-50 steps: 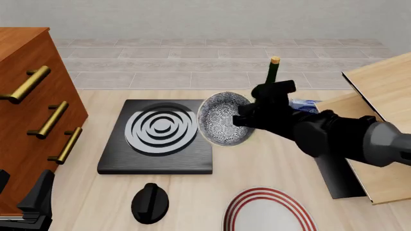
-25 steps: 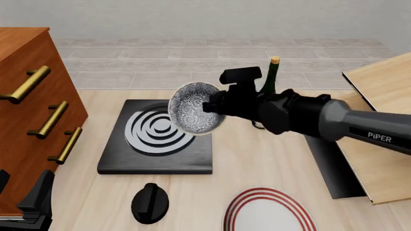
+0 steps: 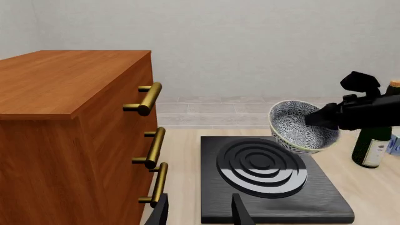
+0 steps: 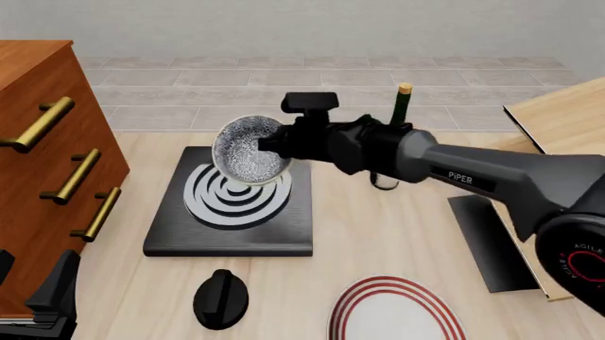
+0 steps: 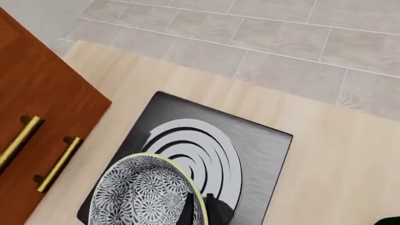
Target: Put the bowl on the stove.
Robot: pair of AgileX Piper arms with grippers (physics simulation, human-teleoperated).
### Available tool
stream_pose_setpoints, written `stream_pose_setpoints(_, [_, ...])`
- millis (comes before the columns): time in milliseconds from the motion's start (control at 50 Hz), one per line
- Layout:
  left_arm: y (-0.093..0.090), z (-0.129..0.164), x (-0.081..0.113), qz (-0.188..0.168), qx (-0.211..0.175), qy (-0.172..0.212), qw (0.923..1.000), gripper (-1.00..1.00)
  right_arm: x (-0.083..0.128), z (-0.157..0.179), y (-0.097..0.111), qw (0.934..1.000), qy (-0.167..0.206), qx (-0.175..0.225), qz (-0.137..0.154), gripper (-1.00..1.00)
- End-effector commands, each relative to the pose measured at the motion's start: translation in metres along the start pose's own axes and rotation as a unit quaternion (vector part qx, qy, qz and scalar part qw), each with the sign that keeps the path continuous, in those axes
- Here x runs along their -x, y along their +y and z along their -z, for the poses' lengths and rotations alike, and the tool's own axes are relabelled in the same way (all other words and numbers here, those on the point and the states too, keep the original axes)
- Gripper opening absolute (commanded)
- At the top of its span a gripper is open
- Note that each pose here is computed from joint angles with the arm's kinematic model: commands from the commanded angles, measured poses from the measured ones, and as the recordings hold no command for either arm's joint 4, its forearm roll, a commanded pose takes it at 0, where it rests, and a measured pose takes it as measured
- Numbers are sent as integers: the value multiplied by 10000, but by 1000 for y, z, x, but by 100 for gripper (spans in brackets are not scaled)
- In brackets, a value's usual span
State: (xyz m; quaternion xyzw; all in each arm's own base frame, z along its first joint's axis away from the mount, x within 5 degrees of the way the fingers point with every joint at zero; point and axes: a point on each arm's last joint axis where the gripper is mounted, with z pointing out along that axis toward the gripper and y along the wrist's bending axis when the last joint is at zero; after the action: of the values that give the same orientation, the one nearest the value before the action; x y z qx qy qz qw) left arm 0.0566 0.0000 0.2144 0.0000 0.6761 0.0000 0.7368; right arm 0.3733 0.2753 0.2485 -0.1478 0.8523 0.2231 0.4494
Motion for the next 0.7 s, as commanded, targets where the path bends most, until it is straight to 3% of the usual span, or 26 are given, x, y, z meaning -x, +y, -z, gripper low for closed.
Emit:
stream_pose_setpoints(20, [0, 0, 0, 0, 0, 0, 10000, 100, 7, -35, 6, 9997, 94, 16, -217, -100])
stream_pose_setpoints(420, [0, 0, 0, 0, 0, 0, 10000, 100, -3, -92, -1, 9980, 256, -79, -576, -100])
stream_pose_setpoints(700, [0, 0, 0, 0, 0, 0, 10000, 100, -12, -112, -2, 9975, 339, -104, -604, -100])
